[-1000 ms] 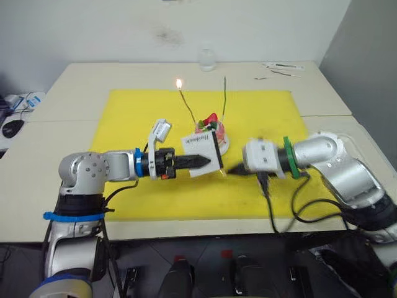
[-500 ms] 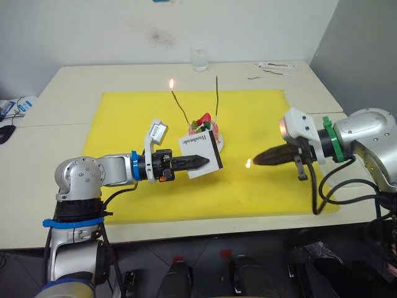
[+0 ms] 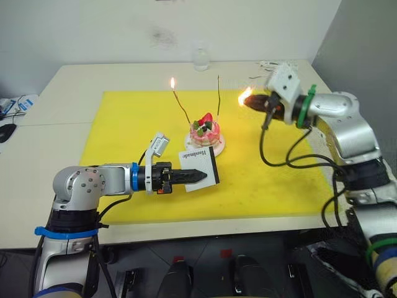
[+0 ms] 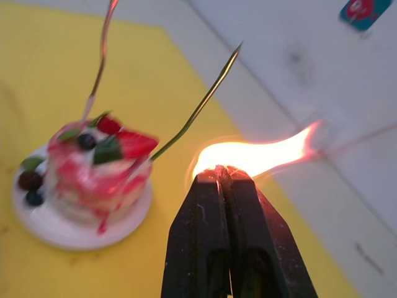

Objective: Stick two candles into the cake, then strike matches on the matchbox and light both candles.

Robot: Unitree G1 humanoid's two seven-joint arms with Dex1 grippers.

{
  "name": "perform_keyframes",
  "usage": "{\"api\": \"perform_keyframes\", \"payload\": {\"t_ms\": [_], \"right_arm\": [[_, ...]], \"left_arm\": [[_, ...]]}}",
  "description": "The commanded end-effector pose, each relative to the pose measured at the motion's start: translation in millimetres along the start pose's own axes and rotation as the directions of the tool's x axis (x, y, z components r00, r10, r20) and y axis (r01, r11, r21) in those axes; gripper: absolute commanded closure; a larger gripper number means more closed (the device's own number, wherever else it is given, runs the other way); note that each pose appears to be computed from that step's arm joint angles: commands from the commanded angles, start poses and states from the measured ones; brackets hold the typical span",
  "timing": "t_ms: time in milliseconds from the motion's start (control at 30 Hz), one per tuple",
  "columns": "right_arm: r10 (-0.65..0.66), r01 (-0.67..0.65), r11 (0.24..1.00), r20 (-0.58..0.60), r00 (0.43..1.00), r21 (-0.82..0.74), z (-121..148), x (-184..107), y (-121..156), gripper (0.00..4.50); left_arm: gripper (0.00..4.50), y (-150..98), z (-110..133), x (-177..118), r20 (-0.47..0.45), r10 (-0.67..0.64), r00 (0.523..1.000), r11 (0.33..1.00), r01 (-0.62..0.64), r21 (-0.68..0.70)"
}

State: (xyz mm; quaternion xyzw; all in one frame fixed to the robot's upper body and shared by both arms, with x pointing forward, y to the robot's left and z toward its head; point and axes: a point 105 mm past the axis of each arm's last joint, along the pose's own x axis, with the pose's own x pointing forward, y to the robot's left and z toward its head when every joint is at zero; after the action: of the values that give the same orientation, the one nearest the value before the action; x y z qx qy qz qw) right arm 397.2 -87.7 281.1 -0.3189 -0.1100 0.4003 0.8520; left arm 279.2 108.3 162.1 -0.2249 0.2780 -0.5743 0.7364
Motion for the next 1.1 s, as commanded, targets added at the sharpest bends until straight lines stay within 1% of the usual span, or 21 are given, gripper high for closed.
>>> {"api": "perform_keyframes", "payload": {"t_ms": [33,133,267,467,1100], "right_arm": [[-0.099,0.104,0.993,0.072,0.992,-0.062,18,4,-20,4.48],[-0.099,0.107,0.992,0.104,0.99,-0.069,24,10,-20,4.48],[-0.073,0.081,0.994,0.122,0.99,-0.066,27,14,-15,4.48],[-0.074,0.084,0.994,0.146,0.986,-0.064,34,20,-15,4.48],[-0.044,0.054,0.996,0.146,0.988,-0.066,34,24,-9,4.48]], "left_arm": [[4.5,-8,6,1,0.003,-0.022,1.0,0.998,0.022,0.054],[4.5,-8,5,0,0.002,-0.019,1.0,0.998,0.018,0.058],[4.5,-7,5,-1,0.004,-0.014,1.0,0.998,0.014,0.058],[4.5,-8,4,1,0.003,-0.018,1.0,0.998,0.018,0.057],[4.5,-8,3,0,0.0,-0.016,1.0,0.998,0.016,0.06]]}}
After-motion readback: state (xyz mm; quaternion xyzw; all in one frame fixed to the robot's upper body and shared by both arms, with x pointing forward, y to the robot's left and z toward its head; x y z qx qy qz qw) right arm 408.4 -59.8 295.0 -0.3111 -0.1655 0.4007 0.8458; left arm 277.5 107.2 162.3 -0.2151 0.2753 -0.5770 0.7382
